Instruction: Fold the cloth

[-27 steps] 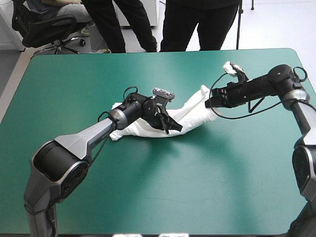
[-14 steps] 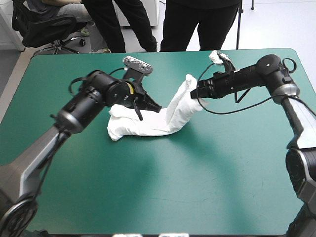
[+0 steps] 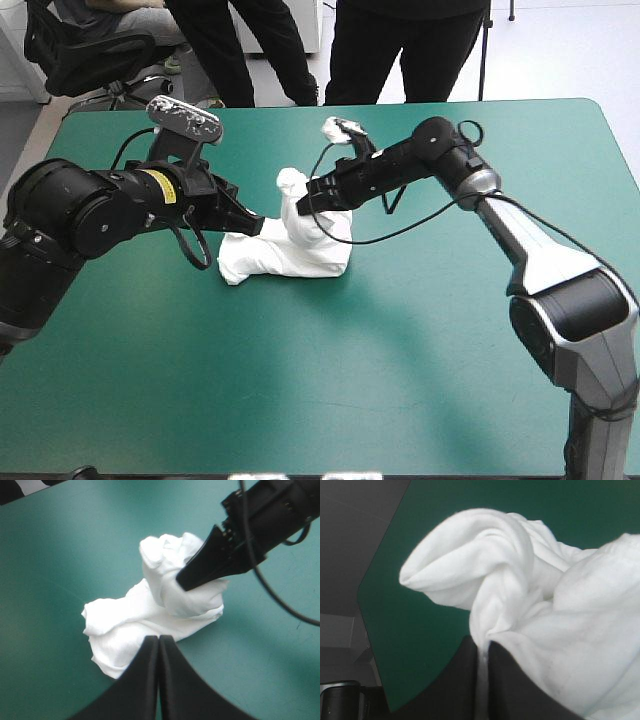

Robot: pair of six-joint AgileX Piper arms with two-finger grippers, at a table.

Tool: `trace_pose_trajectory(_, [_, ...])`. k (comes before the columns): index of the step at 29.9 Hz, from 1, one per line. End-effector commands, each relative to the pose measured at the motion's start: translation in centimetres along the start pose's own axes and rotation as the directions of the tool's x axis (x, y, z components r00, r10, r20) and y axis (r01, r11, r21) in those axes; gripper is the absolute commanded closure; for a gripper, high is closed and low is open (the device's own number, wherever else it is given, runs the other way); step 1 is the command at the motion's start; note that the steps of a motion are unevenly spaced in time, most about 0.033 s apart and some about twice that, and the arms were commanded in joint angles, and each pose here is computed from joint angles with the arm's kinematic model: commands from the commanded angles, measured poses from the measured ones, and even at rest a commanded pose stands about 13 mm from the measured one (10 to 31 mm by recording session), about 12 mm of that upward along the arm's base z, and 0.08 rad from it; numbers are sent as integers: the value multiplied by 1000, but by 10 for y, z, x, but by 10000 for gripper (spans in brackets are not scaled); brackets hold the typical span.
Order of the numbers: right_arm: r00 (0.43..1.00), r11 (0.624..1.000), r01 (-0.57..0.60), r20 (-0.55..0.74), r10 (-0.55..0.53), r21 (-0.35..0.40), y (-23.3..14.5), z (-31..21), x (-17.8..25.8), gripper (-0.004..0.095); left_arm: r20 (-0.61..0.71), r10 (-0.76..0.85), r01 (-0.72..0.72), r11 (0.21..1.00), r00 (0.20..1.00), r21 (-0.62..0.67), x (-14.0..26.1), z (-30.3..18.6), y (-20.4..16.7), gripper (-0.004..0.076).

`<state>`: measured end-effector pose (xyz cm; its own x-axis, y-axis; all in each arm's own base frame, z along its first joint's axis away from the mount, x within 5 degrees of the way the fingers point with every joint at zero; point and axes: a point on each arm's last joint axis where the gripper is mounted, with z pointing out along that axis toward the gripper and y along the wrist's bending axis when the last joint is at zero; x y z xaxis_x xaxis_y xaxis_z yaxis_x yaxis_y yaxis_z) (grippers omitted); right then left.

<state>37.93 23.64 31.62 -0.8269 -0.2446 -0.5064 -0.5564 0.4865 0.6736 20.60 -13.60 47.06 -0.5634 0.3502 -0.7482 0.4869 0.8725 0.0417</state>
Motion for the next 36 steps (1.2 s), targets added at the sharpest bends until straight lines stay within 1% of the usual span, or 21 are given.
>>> trace_pose_trajectory(1, [996,992,60,67,-52,-115,40,13,-17,902,86,-13,14,1000,996,-5,-3,-24,3,733])
trace_pose_trajectory(3, [995,985,82,60,-74,-148,47,26,-20,837,76,-14,15,1000,997,-6,-2,-25,4,733])
trace_pose_trajectory(4, [995,980,94,52,-86,-173,51,35,-22,755,70,-14,15,1000,997,-7,-1,-26,4,733])
trace_pose_trajectory(6, [994,974,113,29,-110,-197,55,48,-23,608,55,-14,15,1000,998,-8,0,-26,4,733])
trace_pose_trajectory(7, [992,969,123,15,-123,-214,59,52,-24,484,51,-15,15,1000,999,-9,1,-27,4,733])
trace_pose_trajectory(9, [991,963,127,-13,-134,-239,65,59,-23,320,51,-7,9,999,999,-31,2,-29,6,733])
trace_pose_trajectory(10, [989,959,135,-27,-146,-250,67,62,-22,257,54,-7,9,999,999,-42,2,-30,8,733])
trace_pose_trajectory(11, [988,957,141,-27,-153,-255,69,62,-23,221,55,-5,8,999,998,-48,2,-30,8,733])
trace_pose_trajectory(13, [986,954,156,-22,-167,-256,72,60,-24,223,57,-5,8,999,998,-48,2,-31,8,733])
trace_pose_trajectory(17, [978,952,193,-29,-206,-237,72,50,-27,280,56,-7,9,999,998,-43,2,-31,8,733])
trace_pose_trajectory(19, [984,965,169,-21,-177,-202,70,41,-32,305,50,-8,11,999,999,-44,4,-33,8,733])
trace_pose_trajectory(20, [983,965,177,-9,-183,-192,71,35,-34,306,59,-9,12,999,998,-44,4,-37,9,733])
trace_pose_trajectory(21, [984,970,174,0,-176,-169,69,27,-37,306,65,-10,13,999,998,-44,5,-40,9,733])
trace_pose_trajectory(23, [986,981,168,13,-167,-94,65,11,-40,305,84,-13,16,999,996,-43,7,-48,10,733])
trace_pose_trajectory(25, [986,986,162,24,-163,50,60,-13,-44,304,103,-16,20,999,995,-41,10,-58,11,733])
trace_pose_trajectory(26, [985,978,164,31,-169,129,59,-26,-45,304,111,-17,22,999,994,-41,12,-63,12,733])
trace_pose_trajectory(27, [985,969,153,48,-166,193,60,-40,-46,304,110,-18,23,999,994,-41,13,-65,13,733])
trace_pose_trajectory(28, [983,952,154,57,-175,264,60,-51,-46,304,112,-19,24,999,993,-43,14,-69,13,733])
trace_pose_trajectory(30, [979,920,139,92,-185,366,65,-77,-46,304,104,-20,25,999,994,-45,16,-70,13,733])
trace_pose_trajectory(32, [978,898,117,108,-179,423,70,-97,-40,304,104,-22,26,999,994,-45,18,-74,14,733])
trace_pose_trajectory(36, [994,876,61,54,-99,479,59,-109,-12,304,110,-23,28,999,994,-43,19,-78,14,733])
